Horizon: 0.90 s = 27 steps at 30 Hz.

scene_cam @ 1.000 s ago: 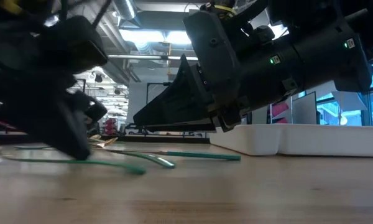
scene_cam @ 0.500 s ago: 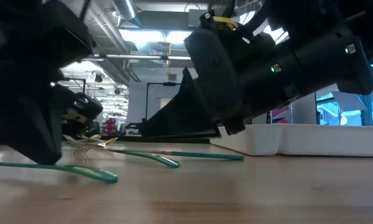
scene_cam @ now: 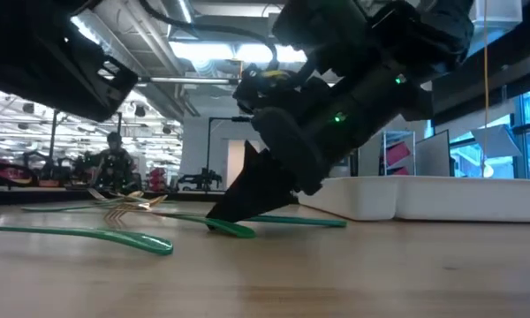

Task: Sort silverware
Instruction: Put the green knife into the silverware tray

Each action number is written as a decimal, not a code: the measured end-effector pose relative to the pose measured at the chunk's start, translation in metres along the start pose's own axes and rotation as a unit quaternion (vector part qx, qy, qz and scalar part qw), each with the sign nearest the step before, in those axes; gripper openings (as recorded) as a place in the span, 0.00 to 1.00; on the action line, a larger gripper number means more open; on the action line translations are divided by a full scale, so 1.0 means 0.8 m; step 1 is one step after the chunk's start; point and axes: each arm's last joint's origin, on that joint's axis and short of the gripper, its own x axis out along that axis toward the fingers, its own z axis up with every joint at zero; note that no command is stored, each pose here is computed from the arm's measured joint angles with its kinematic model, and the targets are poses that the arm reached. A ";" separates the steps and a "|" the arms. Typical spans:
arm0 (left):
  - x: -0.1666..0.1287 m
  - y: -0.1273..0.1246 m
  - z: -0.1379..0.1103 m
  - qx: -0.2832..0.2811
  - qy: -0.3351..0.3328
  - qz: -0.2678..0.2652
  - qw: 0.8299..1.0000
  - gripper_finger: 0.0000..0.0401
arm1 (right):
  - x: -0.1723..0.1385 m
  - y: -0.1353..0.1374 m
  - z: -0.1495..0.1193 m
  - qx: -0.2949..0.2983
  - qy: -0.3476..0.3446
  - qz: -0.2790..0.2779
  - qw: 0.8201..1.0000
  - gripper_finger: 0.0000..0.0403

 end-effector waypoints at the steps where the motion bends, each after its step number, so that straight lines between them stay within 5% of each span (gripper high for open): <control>1: -0.002 -0.001 -0.003 0.001 0.008 0.010 1.000 0.01 | 0.000 0.000 -0.001 0.005 0.005 -0.004 1.000 0.34; 8: -0.006 0.005 -0.029 -0.051 0.054 0.087 0.993 0.01 | -0.007 0.005 0.000 0.049 0.002 -0.034 0.998 0.06; 14: -0.010 0.018 -0.055 -0.088 0.074 0.139 0.984 0.01 | -0.018 0.012 -0.003 0.197 -0.006 -0.080 0.977 0.14; 23: -0.017 0.035 -0.092 -0.138 0.077 0.179 0.971 0.00 | -0.031 0.049 -0.002 0.174 -0.062 -0.135 0.973 0.08; 27: -0.018 0.036 -0.093 -0.127 0.073 0.185 0.972 0.01 | -0.031 0.044 0.000 0.224 -0.069 -0.160 0.959 0.09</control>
